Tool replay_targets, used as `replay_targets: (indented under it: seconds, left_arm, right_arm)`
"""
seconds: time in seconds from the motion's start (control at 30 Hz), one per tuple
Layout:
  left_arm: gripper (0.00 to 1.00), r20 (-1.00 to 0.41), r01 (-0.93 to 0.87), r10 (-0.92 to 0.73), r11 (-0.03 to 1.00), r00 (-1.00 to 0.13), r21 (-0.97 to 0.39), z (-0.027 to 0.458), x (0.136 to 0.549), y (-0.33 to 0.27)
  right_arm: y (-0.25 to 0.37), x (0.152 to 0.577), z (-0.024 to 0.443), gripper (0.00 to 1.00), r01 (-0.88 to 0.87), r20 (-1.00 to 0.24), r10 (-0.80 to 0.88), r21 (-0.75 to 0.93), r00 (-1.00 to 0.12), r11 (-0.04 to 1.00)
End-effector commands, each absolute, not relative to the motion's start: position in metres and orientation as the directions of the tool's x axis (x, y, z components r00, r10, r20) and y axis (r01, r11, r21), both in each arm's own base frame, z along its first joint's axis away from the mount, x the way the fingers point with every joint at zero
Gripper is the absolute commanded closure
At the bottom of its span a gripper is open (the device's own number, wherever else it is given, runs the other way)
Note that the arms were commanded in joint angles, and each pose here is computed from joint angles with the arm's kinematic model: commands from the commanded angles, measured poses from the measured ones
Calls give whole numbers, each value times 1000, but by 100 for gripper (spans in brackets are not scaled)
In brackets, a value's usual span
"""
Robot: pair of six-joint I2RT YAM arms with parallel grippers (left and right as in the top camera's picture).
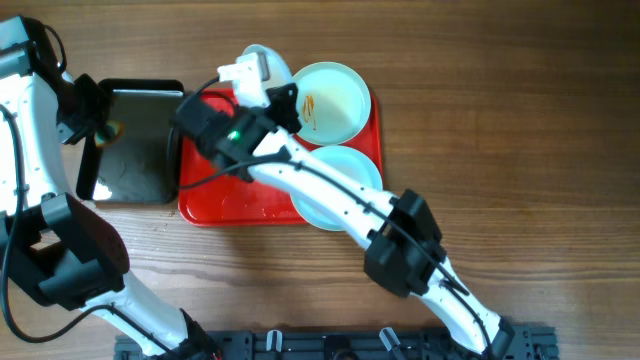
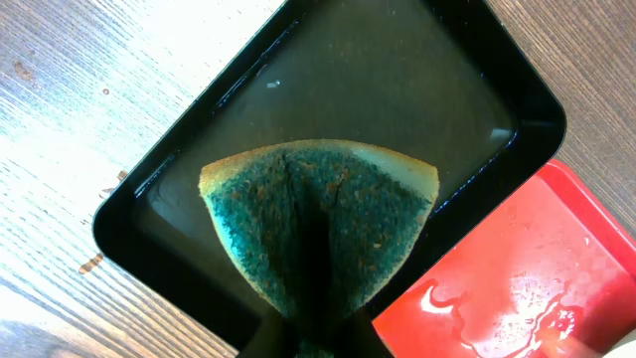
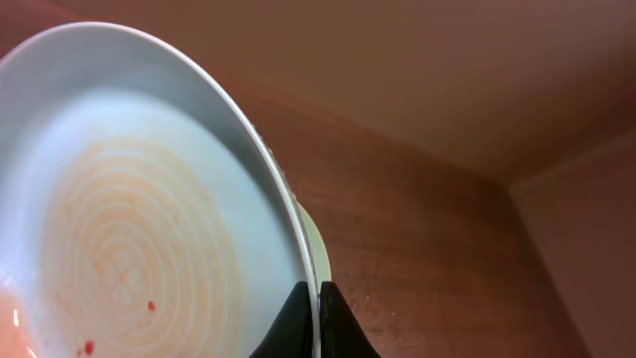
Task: Clean dirty plates on tray and stack at the side
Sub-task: 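Lift the cleaned plate with the right gripper and place it right of the tray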
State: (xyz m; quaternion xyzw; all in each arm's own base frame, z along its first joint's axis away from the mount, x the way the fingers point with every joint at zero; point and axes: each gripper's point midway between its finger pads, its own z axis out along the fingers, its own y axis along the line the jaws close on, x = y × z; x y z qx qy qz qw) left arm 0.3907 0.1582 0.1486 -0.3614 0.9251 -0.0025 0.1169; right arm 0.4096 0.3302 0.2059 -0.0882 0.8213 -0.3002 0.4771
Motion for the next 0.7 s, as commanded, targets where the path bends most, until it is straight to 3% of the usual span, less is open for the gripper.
replay_targets:
  seconds: [0.0, 0.2, 0.3, 0.37, 0.43, 0.5, 0.57, 0.67]
  left_arm:
    - [96, -231, -651, -654, 752, -720, -99, 154, 393, 158]
    - [96, -230, -651, -654, 752, -721, -98, 154, 393, 159]
    - [96, -230, -652, -654, 752, -721, -98, 154, 393, 158]
    - [96, -230, -652, -654, 752, -721, -98, 154, 393, 158]
    - [96, -230, -652, -654, 752, -721, -98, 154, 393, 158]
    - [96, -229, -652, -654, 752, -721, -98, 154, 393, 158]
    - [96, -229, -652, -654, 752, -721, -98, 154, 393, 158]
    - [96, -226, -652, -655, 752, -721, -97, 154, 392, 158]
  right_arm:
    - [338, 397, 224, 96, 235, -763, -481, -610, -432, 757]
    - [343, 388, 232, 96, 248, -756, -517, -633, -402, 733]
    - [342, 393, 217, 96, 187, -741, -490, -620, -458, 762]
    - [345, 403, 186, 96, 9, -651, -502, -616, -569, 788]
    - [344, 412, 154, 96, -231, -533, -487, -475, -692, 849]
    - [322, 426, 173, 96, -368, -491, -428, -220, -759, 904]
    - [285, 438, 206, 96, -359, -498, -332, -43, -801, 932]
    - [187, 458, 233, 96, -198, -464, -141, 76, -874, 977]
